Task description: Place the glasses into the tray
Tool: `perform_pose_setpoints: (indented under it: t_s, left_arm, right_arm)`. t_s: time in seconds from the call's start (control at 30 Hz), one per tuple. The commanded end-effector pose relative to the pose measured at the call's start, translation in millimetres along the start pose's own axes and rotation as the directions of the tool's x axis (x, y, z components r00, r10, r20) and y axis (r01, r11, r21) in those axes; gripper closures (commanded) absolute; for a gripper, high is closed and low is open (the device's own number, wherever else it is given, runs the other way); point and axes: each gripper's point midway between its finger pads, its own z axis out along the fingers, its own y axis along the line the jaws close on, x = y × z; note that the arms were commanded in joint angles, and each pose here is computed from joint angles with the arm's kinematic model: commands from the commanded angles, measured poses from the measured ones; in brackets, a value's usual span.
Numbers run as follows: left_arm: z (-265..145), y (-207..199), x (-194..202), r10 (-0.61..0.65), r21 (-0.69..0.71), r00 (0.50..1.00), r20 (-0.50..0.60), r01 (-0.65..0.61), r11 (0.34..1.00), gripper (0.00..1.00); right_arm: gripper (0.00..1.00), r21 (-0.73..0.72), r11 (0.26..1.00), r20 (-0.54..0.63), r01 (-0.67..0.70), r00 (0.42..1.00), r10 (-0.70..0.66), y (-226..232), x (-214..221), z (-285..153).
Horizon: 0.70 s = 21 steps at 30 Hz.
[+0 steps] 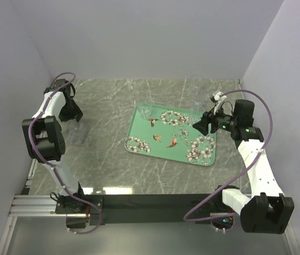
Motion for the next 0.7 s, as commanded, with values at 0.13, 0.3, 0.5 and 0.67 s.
perform_pose_setpoints:
  t_s: [0.13,0.3,0.5,0.67]
  left_arm:
    - [-17.6,6.1,-19.0,0.086,-0.072,0.995,0.057,-0.081,0.994,0.22]
    - [-11.0,7.1,-14.7,0.107,-0.099,0.993,0.045,-0.102,0.990,0.30]
    - [-4.1,1.8,-6.9,0.131,-0.069,0.991,0.015,-0.130,0.989,0.30]
    - [4.0,-3.3,1.1,0.159,-0.043,0.987,-0.021,-0.159,0.986,0.32]
  right_arm:
    - [0.32,-0.004,0.999,0.047,0.038,0.998,-0.038,3.2,-12.6,-4.6]
    - [0.32,-0.008,0.999,0.050,0.038,0.998,-0.038,4.3,-13.1,-4.9]
    - [0.32,-0.010,0.999,0.054,0.041,0.998,-0.041,5.6,-14.1,-5.7]
    - [0.32,-0.009,0.999,0.056,0.044,0.997,-0.043,6.0,-14.7,-6.2]
